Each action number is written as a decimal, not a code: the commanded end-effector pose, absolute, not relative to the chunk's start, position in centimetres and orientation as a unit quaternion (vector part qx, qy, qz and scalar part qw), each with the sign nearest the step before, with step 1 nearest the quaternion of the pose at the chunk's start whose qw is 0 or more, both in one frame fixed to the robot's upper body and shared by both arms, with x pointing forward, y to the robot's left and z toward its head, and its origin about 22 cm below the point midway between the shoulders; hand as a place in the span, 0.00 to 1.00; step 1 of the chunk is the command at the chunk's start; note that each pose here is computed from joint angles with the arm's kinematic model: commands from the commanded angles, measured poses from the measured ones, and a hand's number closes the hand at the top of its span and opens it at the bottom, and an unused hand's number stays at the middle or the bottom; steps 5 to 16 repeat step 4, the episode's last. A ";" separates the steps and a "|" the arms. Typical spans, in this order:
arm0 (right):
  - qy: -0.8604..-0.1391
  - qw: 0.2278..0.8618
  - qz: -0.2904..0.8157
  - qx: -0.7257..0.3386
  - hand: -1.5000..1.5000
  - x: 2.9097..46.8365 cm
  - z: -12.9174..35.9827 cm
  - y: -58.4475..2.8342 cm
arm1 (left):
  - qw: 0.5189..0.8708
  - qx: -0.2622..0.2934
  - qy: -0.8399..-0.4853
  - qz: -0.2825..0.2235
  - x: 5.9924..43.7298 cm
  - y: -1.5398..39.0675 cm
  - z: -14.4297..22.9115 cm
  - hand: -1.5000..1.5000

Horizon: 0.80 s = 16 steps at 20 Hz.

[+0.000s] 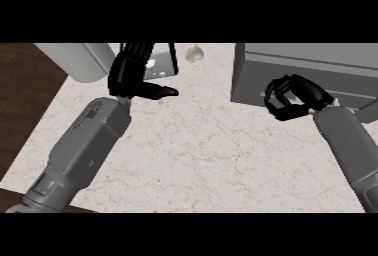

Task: Pick up the cup, place it into the drawer and close the drawer

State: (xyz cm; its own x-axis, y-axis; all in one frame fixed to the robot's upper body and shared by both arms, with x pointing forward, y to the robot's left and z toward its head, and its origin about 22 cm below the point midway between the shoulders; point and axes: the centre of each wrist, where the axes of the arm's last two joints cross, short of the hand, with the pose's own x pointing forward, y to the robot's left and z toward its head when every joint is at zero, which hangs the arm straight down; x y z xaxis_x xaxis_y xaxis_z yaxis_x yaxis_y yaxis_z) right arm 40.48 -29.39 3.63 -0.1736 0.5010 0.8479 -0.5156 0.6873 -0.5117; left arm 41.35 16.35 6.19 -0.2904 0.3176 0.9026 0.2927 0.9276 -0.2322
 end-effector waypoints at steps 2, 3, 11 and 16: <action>-0.704 0.605 0.351 -0.124 1.00 43.4 12.7 -32.5 | 0.570 -0.197 -0.797 0.011 41.1 16.8 5.8 0.00; -0.704 0.609 0.346 -0.116 1.00 43.4 12.4 -32.3 | 0.564 -0.200 -0.801 0.007 41.1 16.7 6.2 0.00; -0.705 0.607 0.347 -0.116 1.00 43.4 12.8 -32.4 | 0.566 -0.203 -0.799 0.006 41.0 16.8 5.8 0.00; -0.705 0.607 0.347 -0.116 1.00 43.4 12.8 -32.4 | 0.566 -0.203 -0.799 0.006 41.0 16.8 5.8 0.00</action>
